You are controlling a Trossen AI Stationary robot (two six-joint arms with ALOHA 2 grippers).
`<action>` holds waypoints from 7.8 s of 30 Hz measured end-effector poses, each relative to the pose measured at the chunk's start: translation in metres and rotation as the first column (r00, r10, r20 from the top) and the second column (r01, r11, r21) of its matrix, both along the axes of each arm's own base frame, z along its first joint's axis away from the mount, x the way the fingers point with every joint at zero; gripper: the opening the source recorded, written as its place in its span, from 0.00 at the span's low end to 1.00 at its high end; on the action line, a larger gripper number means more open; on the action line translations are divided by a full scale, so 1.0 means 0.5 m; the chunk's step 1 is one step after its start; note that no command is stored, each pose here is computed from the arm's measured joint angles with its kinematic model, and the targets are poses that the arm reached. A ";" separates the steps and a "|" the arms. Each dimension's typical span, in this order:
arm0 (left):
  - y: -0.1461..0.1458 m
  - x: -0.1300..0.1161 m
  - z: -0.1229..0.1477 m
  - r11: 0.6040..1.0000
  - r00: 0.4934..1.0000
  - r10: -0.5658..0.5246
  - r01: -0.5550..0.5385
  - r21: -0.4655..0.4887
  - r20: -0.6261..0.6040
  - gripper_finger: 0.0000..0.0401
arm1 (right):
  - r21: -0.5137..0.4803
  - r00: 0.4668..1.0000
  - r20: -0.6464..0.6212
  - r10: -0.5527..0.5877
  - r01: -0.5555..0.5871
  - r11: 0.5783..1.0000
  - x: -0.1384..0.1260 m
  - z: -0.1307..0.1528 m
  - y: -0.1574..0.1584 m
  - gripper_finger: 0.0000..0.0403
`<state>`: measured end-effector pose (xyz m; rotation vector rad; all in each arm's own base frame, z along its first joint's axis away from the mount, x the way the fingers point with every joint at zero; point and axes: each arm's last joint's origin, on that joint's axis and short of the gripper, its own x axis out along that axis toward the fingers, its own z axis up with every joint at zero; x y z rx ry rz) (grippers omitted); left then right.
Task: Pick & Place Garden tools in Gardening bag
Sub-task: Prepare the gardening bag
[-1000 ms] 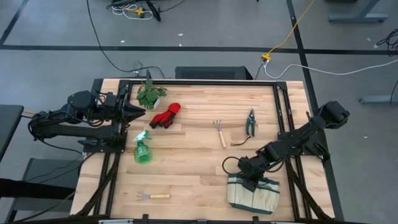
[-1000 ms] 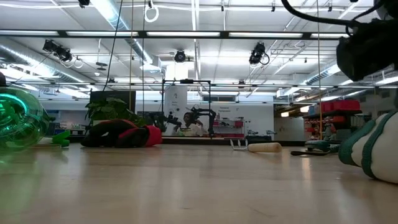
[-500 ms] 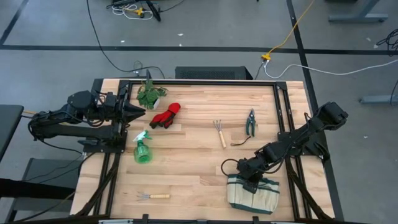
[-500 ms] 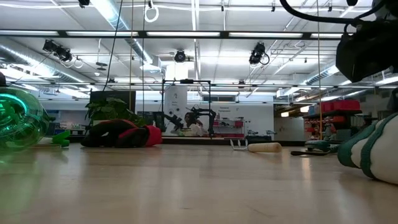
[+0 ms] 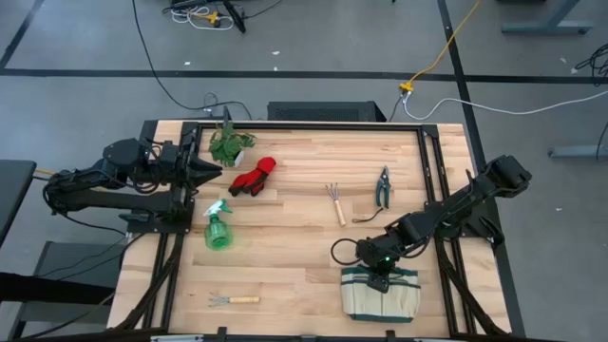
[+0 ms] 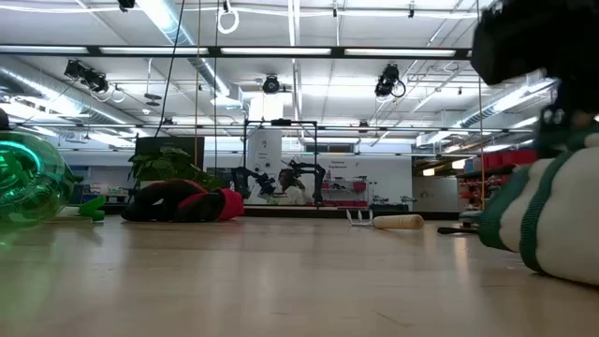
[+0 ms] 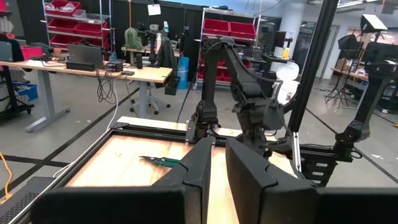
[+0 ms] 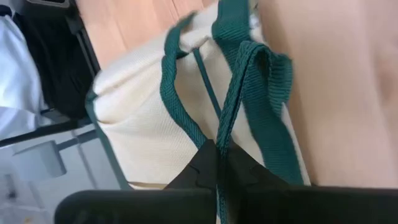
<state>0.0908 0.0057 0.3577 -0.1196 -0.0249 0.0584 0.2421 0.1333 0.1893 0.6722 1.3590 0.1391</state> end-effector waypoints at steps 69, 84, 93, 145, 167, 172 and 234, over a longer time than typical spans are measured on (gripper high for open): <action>0.000 0.000 -0.005 1.000 1.000 0.000 0.000 -0.001 -0.028 0.14 | -0.809 0.868 0.423 0.261 0.232 0.540 0.213 0.228 -0.012 0.00; 0.000 0.000 -0.006 1.000 1.000 0.000 0.000 -0.001 -0.030 0.14 | -0.896 0.887 0.407 0.220 0.340 0.287 0.234 0.254 -0.077 0.00; 0.000 0.000 -0.006 1.000 1.000 0.000 0.000 -0.001 -0.030 0.14 | -0.924 0.917 0.342 0.206 0.289 0.250 0.269 0.207 -0.097 0.00; 0.000 0.000 -0.012 0.996 0.998 -0.002 -0.003 -0.090 -0.057 0.14 | -0.834 0.915 0.286 0.286 0.090 0.544 0.266 0.038 0.106 0.00; 0.012 0.187 -0.092 0.950 0.934 -0.008 -0.104 -0.294 -0.357 0.14 | -0.816 0.913 0.273 0.303 0.053 0.576 0.266 0.037 0.108 0.06; 0.014 0.227 -0.127 0.939 0.896 -0.015 -0.140 -0.314 -0.444 0.14 | -0.816 0.913 0.274 0.303 0.054 0.576 0.266 0.037 0.108 0.07; -0.026 0.472 -0.198 0.919 0.588 -0.137 -0.225 -0.324 -0.797 0.50 | -0.811 0.901 0.299 0.315 0.067 0.581 0.272 0.041 0.109 0.07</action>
